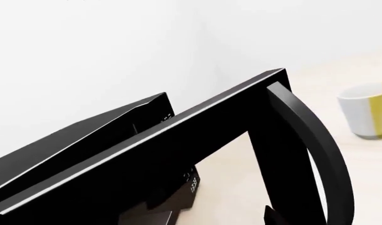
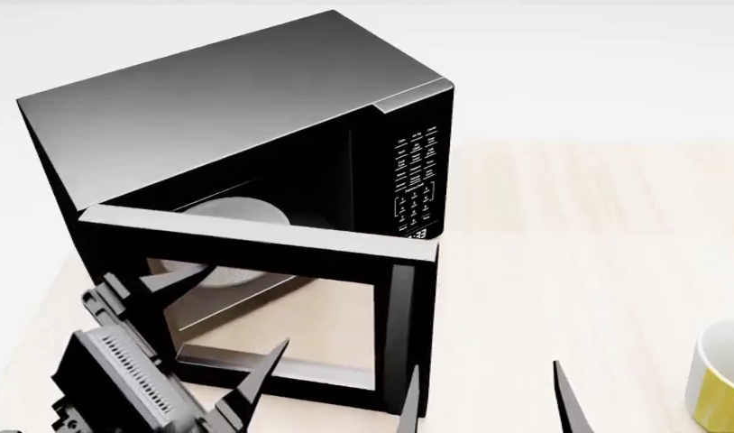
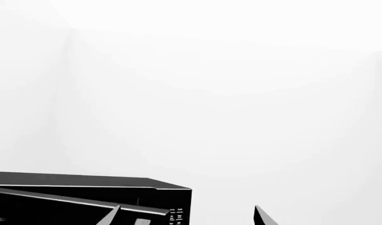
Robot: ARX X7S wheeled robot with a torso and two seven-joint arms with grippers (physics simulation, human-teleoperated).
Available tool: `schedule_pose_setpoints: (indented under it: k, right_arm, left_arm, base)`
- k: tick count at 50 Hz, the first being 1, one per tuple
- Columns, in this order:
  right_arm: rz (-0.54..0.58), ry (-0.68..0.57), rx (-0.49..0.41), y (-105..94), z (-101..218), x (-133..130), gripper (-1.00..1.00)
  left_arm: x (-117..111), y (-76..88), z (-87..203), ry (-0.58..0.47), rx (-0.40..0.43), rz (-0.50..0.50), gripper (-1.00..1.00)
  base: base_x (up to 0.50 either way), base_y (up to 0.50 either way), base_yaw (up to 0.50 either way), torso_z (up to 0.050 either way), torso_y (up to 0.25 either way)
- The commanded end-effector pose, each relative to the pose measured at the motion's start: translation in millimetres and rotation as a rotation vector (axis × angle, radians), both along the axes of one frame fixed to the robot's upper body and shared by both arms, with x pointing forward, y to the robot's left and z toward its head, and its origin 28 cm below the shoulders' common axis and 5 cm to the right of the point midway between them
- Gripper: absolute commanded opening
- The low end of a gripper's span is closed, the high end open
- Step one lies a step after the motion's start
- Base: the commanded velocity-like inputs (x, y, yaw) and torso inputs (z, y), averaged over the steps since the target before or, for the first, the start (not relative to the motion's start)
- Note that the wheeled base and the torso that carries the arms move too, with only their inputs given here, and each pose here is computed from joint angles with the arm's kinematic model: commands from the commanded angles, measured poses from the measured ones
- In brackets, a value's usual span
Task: Close the microwave.
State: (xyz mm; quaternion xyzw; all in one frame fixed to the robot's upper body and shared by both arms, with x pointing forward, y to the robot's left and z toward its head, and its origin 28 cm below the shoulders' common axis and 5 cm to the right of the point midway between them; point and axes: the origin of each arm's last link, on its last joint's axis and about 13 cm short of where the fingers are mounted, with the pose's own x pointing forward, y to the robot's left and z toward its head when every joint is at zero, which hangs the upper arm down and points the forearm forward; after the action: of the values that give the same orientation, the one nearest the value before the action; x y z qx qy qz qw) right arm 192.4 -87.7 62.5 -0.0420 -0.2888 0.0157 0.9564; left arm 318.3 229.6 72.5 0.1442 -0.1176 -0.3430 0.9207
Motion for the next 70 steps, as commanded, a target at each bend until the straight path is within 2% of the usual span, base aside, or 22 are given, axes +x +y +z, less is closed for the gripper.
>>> schedule_pose_setpoints:
  k: [1, 27, 47, 70]
  right_arm:
    - [-0.003, -0.007, -0.009, -0.1, 1, 1, 1.0]
    - [-0.004, -0.007, -0.009, 0.0, 1, 1, 1.0]
    - [-0.004, -0.005, -0.006, -0.2, 1, 0, 1.0]
    - [-0.006, -0.003, -0.006, -0.7, 1, 1, 1.0]
  left_arm:
    - [8, -2.9, 6, -0.044, -0.047, 0.034, 1.0]
    - [22, -5.3, 11, -0.088, -0.084, 0.147, 1.0]
    - [28, -8.0, 7, -0.094, -0.096, 0.182, 1.0]
    - [39, -6.9, 3, -0.105, -0.127, 0.291, 1.0]
  base:
    - [0.0, 0.0, 0.0, 0.0, 0.0]
    - [0.0, 0.0, 0.0, 0.0, 0.001]
    - [0.0, 0.0, 0.0, 0.0, 0.001]
    - [0.0, 0.0, 0.0, 0.001, 0.001]
